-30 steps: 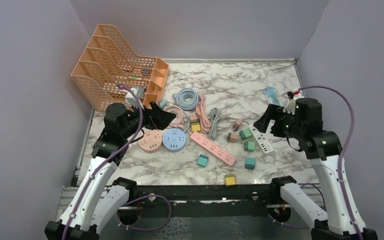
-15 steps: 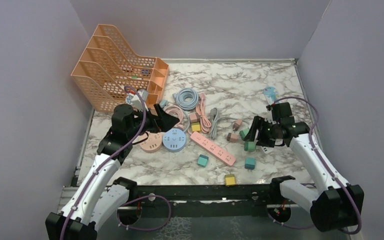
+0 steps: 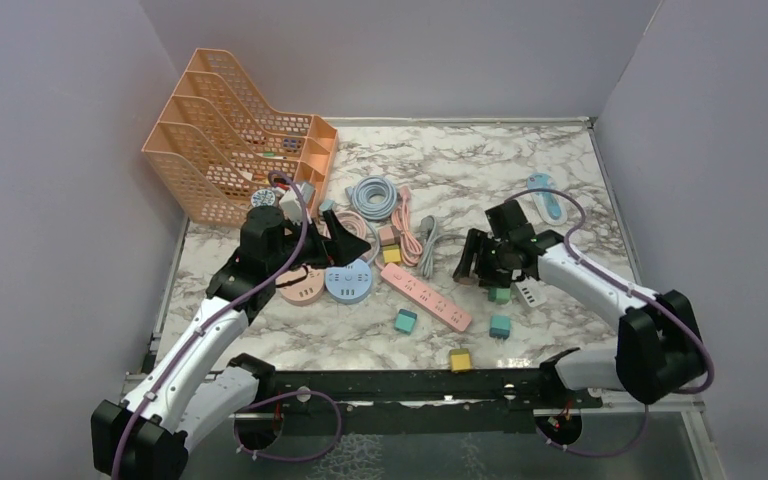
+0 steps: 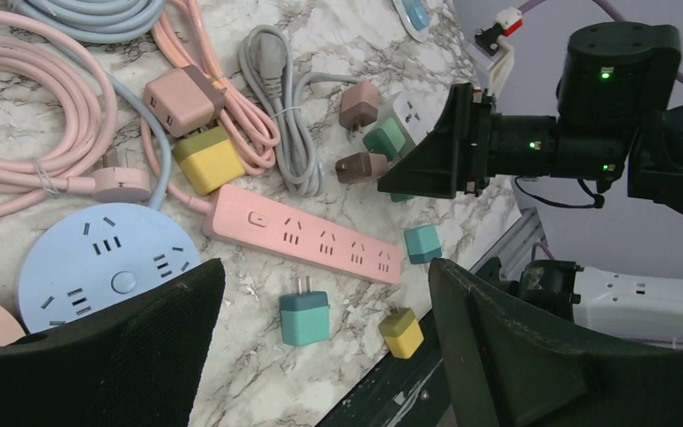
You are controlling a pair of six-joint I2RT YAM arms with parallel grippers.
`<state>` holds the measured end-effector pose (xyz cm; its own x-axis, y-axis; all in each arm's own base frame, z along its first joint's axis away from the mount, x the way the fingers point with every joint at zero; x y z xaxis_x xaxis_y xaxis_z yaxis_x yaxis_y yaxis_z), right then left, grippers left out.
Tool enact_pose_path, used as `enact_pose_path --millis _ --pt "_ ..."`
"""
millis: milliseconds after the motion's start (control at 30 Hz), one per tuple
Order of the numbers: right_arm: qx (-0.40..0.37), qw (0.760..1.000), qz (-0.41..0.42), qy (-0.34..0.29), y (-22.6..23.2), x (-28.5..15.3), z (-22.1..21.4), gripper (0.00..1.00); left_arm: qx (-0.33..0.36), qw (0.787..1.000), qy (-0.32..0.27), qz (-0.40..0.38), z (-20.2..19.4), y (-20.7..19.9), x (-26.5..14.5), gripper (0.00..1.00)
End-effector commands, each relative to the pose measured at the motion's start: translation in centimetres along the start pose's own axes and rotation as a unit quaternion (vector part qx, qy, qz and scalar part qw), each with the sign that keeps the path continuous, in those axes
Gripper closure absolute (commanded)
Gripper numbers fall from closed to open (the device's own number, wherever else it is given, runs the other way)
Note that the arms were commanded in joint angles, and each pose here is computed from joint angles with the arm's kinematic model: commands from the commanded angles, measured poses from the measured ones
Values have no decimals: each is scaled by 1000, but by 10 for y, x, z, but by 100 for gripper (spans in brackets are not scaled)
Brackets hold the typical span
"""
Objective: Insert the plug
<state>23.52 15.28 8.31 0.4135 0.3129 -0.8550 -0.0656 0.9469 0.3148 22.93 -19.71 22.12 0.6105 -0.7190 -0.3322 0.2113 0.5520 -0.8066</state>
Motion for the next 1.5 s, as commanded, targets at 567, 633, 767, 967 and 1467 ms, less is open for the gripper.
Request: enact_pose_path --millis 567,633,767,967,1467 --pt "-5 995 -98 -22 -13 44 26 55 1 1000 2 -12 -6 -2 -1 12" --pt "-15 996 -79 -32 -7 39 29 57 6 999 18 -28 -10 -8 -1 12" --pt "-48 995 -20 -83 12 20 45 58 -4 998 48 -38 -19 -13 4 12" --pt "-119 964 118 -209 56 -28 65 58 -104 992 56 -37 -25 -29 22 12" --pt "-193 864 322 -336 117 -109 64 58 -370 926 26 -67 -32 -97 79 1"
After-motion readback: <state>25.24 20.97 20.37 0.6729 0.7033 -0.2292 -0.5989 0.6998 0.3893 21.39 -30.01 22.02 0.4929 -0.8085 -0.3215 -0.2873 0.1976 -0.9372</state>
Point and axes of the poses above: each gripper's point midway between its finger pads, its own x axis out along the fingers, its own y axis along the line the jaws close on, z = x × y, the point moved 1 cm from there along -x, back along the fingers, and after that the axes turned 12 degrees about -x, right-handed, at the moved point
